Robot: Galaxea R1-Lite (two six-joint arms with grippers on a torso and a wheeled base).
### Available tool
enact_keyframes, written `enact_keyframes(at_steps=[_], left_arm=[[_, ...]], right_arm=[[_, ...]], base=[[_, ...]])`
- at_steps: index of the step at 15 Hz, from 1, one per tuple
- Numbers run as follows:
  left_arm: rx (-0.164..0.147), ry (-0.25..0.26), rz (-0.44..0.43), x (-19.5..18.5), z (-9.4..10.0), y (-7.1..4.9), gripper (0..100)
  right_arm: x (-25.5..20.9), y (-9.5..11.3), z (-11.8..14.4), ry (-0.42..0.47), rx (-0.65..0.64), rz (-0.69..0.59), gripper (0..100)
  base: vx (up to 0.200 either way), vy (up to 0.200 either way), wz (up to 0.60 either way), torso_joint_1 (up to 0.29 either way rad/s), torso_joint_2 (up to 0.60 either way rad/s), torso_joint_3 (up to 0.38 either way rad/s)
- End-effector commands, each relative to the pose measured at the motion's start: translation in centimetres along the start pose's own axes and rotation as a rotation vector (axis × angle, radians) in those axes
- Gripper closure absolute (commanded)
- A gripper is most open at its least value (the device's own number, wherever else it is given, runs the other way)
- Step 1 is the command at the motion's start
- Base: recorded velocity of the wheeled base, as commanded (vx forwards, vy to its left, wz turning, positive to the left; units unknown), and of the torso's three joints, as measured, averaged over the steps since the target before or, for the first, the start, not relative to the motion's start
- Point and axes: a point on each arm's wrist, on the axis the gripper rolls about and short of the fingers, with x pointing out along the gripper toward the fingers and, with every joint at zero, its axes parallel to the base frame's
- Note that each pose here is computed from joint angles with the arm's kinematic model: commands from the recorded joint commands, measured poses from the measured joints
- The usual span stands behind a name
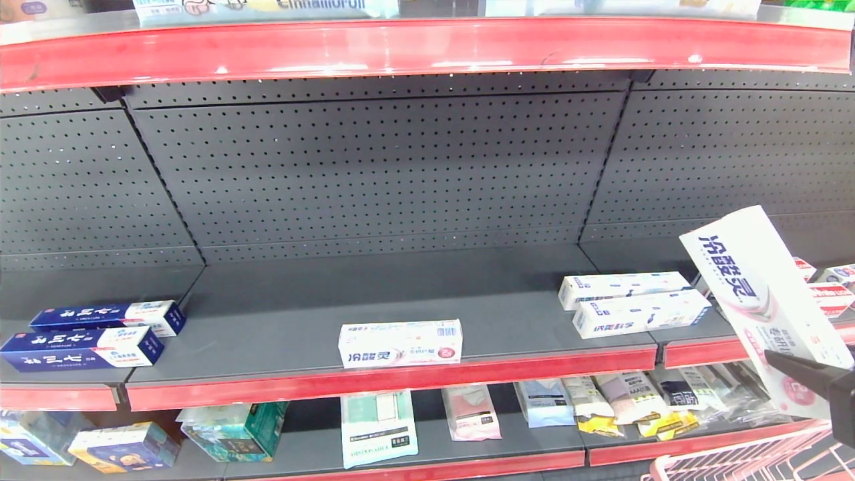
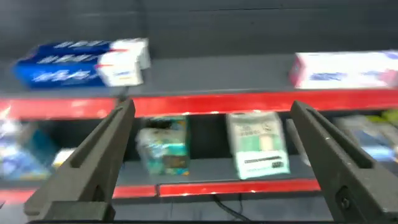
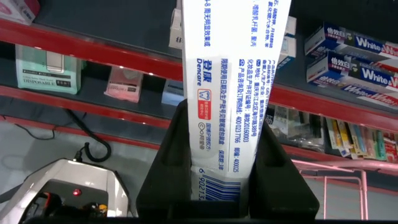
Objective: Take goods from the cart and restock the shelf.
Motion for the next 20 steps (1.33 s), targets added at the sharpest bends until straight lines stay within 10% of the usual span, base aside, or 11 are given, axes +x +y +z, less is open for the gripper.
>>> enact_keyframes(at_steps=[1, 20], left_arm=[[-0.009, -0.006, 0.01, -0.1, -0.29, 0.08, 0], [0.004, -0.064, -0.017, -0.53, -0.44, 0.14, 0]], right_arm=[[0.12, 0.04, -0.11, 0.008, -0.001, 0.002, 100], [0.14, 0.04, 0.21, -0.004, -0.017, 0.017, 100]], base=[[0.0, 0.0, 0.0, 0.0, 0.0, 0.0], [0.0, 0.0, 0.0, 0.0, 0.0, 0.0]])
